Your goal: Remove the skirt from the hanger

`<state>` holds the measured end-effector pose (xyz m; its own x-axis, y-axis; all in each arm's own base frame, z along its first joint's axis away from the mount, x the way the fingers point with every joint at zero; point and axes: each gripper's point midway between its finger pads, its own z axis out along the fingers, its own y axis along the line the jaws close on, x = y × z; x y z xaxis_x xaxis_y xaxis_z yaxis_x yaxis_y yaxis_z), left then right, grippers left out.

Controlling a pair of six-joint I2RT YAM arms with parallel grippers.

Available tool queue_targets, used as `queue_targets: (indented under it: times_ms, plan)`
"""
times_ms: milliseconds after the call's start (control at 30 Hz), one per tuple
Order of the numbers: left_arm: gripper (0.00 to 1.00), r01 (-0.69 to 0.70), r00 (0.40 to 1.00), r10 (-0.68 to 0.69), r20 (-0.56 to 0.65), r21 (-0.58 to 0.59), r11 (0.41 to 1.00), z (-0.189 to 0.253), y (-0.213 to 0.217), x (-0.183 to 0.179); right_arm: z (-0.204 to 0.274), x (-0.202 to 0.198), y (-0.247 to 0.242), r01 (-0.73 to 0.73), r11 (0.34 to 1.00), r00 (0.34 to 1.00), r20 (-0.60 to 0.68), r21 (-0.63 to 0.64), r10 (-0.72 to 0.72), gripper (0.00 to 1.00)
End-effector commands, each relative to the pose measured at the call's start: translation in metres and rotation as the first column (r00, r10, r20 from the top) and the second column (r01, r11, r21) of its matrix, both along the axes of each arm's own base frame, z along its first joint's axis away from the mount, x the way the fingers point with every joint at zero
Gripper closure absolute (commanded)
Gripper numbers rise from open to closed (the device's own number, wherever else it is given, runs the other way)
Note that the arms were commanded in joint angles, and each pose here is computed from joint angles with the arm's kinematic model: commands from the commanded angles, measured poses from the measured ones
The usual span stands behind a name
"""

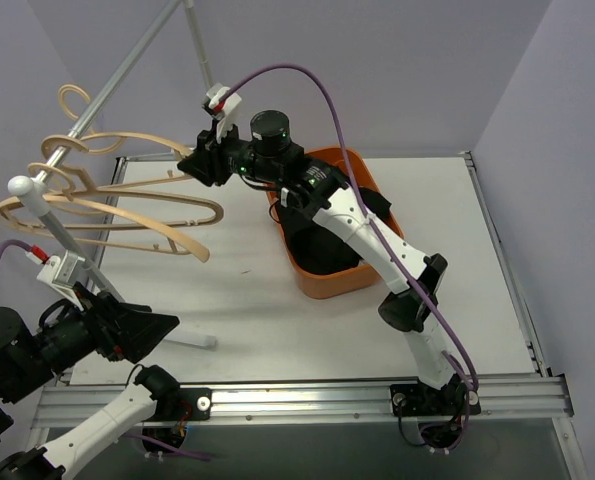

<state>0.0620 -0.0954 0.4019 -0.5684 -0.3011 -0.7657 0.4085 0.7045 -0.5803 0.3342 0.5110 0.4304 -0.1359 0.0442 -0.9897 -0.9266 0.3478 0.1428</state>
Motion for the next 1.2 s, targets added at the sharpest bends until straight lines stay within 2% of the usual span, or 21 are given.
queue_targets:
  times_ms: [0, 533, 967, 1167]
  plan:
    - [0.06, 0.021, 1.0, -0.021, 0.005, -0.013, 1.0, 0.002, -0.006, 0.001, 0.078, -0.021, -0.027, 0.013, 0.992, 0.99, 0.136, 0.125, -0.03, 1.0]
    - [0.06, 0.075, 0.997, -0.075, 0.011, -0.005, 0.997, 0.0, -0.022, 0.01, 0.093, -0.021, -0.046, 0.114, 0.989, 0.969, 0.209, 0.097, -0.132, 1.0]
    - [0.06, 0.086, 0.996, -0.086, 0.004, -0.032, 0.996, 0.001, -0.024, 0.006, 0.078, -0.032, -0.064, 0.16, 0.985, 0.968, 0.183, 0.062, -0.169, 1.0]
    - [0.06, 0.09, 0.996, -0.091, -0.01, -0.039, 0.995, -0.001, -0.025, 0.005, 0.057, -0.03, -0.075, 0.217, 0.976, 0.968, 0.122, 0.017, -0.217, 1.0]
